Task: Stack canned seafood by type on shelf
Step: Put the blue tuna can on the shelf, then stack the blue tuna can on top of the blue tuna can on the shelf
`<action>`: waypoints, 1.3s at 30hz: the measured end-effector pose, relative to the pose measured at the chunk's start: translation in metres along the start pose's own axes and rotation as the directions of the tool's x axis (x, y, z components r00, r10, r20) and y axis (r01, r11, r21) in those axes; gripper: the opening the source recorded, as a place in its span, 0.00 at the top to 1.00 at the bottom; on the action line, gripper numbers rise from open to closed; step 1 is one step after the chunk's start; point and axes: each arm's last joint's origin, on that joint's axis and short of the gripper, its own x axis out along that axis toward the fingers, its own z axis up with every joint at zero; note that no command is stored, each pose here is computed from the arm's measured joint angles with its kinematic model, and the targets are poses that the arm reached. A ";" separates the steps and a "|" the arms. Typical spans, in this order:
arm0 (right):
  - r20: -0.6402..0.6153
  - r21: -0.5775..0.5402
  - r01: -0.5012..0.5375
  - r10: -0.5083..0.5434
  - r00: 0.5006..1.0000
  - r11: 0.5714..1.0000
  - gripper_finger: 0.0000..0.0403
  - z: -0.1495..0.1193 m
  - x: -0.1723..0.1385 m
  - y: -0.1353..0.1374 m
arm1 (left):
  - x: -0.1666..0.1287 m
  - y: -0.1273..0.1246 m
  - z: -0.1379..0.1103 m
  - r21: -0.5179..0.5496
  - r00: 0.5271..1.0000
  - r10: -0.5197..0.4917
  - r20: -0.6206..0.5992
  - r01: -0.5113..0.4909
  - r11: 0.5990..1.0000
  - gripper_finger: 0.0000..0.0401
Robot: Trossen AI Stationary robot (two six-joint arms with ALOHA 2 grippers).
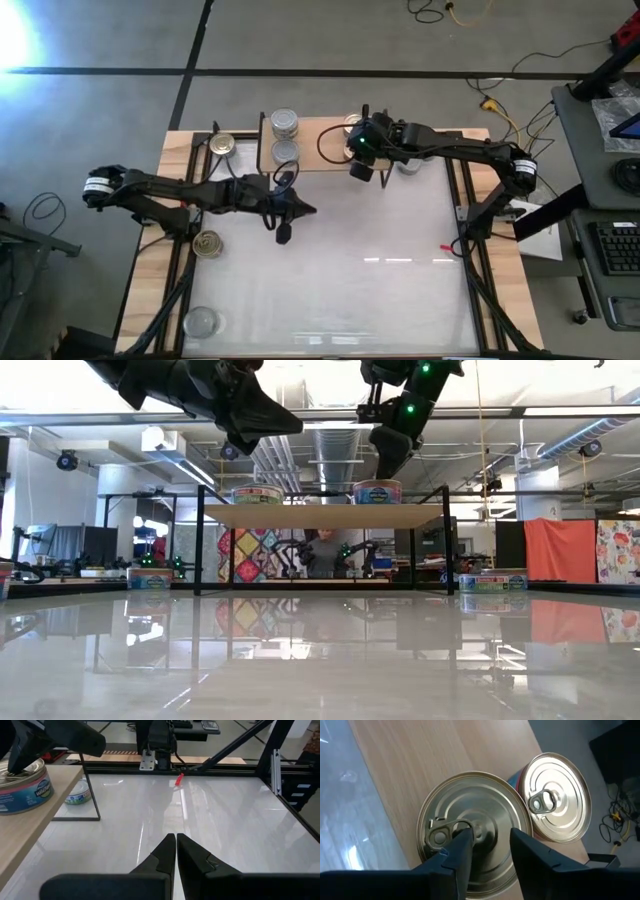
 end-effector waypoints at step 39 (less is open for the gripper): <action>-0.055 0.137 0.004 0.004 0.998 0.991 0.69 -0.005 -0.089 -0.024 | 0.000 -0.002 -0.003 -0.013 1.000 -0.003 -0.005 0.003 1.000 1.00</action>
